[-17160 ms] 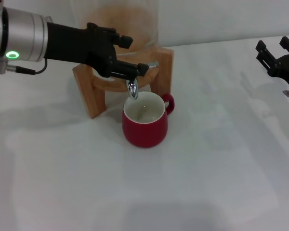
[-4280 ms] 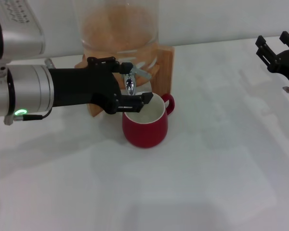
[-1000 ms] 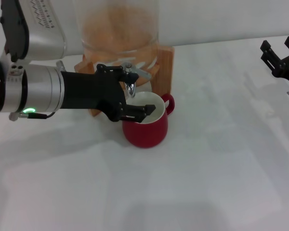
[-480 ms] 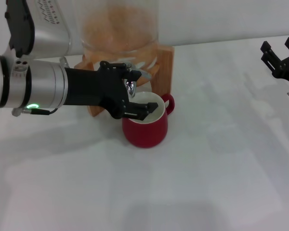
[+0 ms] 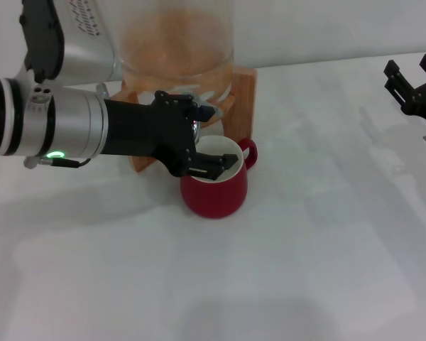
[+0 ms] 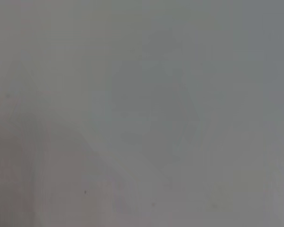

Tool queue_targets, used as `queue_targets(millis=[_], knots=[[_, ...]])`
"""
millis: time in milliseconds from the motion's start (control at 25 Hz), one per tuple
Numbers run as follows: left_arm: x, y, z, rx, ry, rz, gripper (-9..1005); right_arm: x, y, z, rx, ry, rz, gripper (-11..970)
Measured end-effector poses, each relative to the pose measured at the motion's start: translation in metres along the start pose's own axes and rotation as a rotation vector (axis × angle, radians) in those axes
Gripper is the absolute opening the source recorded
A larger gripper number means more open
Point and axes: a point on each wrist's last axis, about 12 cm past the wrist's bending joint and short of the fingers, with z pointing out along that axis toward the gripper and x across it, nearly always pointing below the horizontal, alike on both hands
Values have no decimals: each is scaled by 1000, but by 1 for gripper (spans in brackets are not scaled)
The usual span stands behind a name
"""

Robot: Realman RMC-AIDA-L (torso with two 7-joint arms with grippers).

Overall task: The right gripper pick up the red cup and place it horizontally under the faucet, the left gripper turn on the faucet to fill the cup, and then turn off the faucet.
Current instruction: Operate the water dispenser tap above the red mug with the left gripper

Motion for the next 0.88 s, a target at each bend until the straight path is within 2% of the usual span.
queue_targets(millis=[880], knots=[[-4,3,4,8,11,24,829,0,0,0,1,1,0,683]])
